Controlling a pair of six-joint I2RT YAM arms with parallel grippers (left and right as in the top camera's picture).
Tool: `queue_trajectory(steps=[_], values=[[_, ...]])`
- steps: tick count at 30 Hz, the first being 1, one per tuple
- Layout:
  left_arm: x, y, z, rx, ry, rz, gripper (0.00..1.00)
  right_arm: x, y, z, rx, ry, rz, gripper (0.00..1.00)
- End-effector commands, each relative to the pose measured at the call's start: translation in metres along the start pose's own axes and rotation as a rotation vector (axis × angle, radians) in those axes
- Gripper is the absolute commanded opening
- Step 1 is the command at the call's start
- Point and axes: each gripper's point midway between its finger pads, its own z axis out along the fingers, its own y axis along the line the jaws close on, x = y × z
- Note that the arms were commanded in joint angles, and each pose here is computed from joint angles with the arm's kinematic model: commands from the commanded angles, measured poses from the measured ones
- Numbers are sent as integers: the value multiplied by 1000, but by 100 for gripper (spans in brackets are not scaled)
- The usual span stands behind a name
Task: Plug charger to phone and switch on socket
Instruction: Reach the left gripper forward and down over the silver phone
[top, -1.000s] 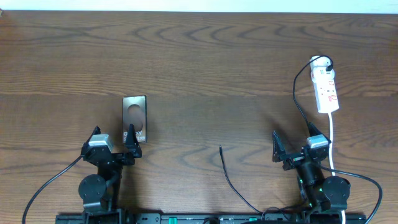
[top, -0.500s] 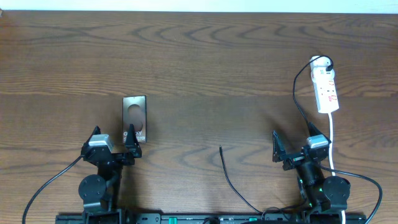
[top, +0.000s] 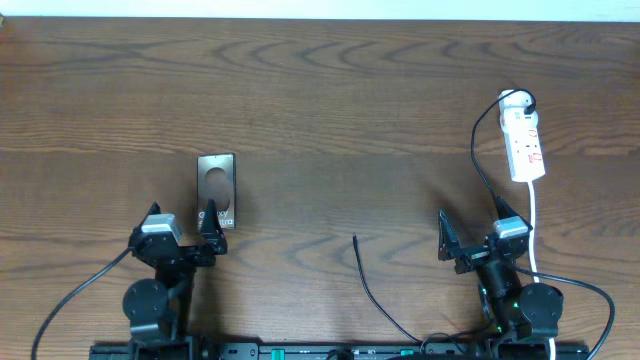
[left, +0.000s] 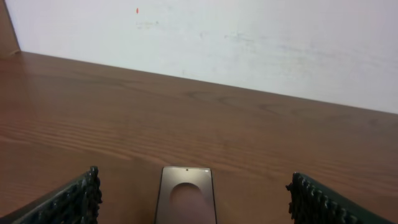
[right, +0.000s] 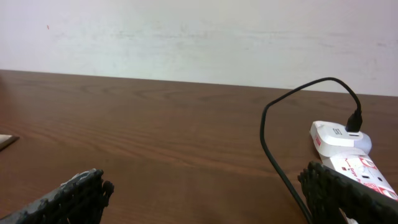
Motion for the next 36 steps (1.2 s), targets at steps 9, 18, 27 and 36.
queue_trajectory(steps=[9, 18, 27, 36], values=[[-87, -10, 10, -19, 134, 71, 93, 0, -2, -1, 11, 0, -11, 99], [-96, -8, 40, -55, 486, 27, 93, 0, -2, -1, 11, 0, -11, 99], [-64, 0, 66, -82, 739, -7, 93, 0, -2, -1, 11, 0, -11, 99], [-28, 7, 80, -94, 864, -25, 93, 0, -2, -1, 11, 0, -11, 99]])
